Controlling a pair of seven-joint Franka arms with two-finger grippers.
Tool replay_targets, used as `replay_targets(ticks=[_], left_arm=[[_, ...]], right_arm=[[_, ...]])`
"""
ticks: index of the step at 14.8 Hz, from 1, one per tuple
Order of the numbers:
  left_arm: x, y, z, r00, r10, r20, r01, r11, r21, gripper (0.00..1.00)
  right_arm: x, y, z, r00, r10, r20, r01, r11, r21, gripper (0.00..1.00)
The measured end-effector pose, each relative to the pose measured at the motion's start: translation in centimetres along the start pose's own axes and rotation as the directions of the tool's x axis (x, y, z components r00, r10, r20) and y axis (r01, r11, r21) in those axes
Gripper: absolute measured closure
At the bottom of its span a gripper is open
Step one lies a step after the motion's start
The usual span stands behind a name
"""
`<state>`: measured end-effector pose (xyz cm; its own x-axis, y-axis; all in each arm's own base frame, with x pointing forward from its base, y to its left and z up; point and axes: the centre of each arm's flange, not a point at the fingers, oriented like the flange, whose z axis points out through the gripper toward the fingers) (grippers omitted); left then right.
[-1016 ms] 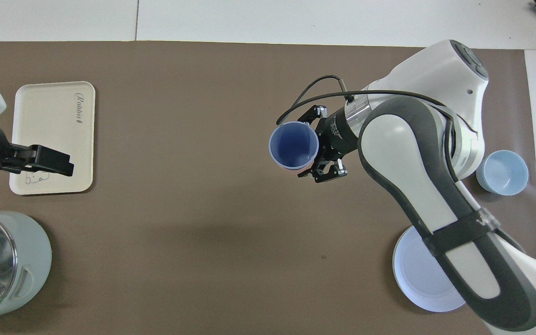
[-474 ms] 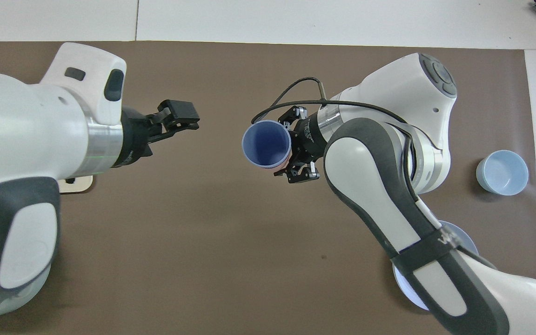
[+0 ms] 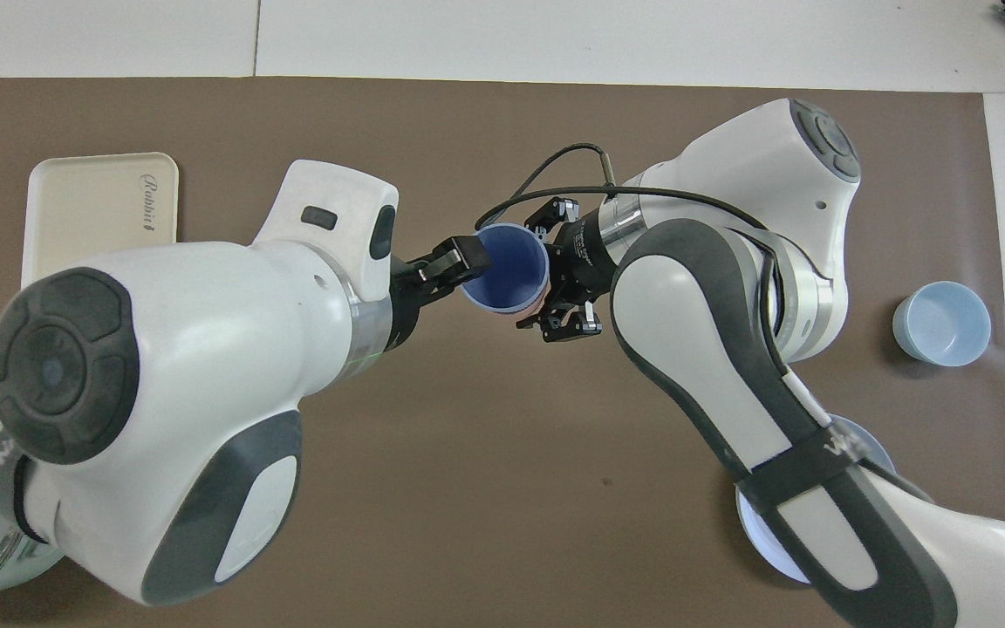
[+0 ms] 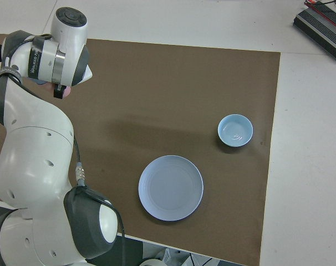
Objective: Place cup on tray
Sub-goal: 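Reach the left gripper to the blue cup held by the right gripper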
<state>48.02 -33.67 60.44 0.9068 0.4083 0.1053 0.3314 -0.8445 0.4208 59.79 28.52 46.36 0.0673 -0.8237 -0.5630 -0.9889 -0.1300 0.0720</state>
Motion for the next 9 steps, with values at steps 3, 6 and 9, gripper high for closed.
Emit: replay_targets(ticks=[3, 6, 9], left_arm=[[0.0, 0.3, 1.7, 1.0, -0.006, 0.001, 0.006, 1.0, -0.005, 0.36], [-0.4, 0.8, 3.0, 1.0, -0.012, 0.009, 0.012, 1.0, -0.004, 0.52], [-0.7, 1.0, 3.1, 0.999, -0.032, 0.011, 0.032, 0.999, -0.007, 0.69]], right_arm=[[0.0, 0.0, 0.0, 1.0, 0.0, 0.0, 0.0, 1.0, 0.0, 0.27], [0.0, 0.0, 0.0, 1.0, 0.0, 0.0, 0.0, 1.0, 0.0, 0.27], [0.0, 0.0, 0.0, 1.0, 0.0, 0.0, 0.0, 1.0, 0.0, 0.27]])
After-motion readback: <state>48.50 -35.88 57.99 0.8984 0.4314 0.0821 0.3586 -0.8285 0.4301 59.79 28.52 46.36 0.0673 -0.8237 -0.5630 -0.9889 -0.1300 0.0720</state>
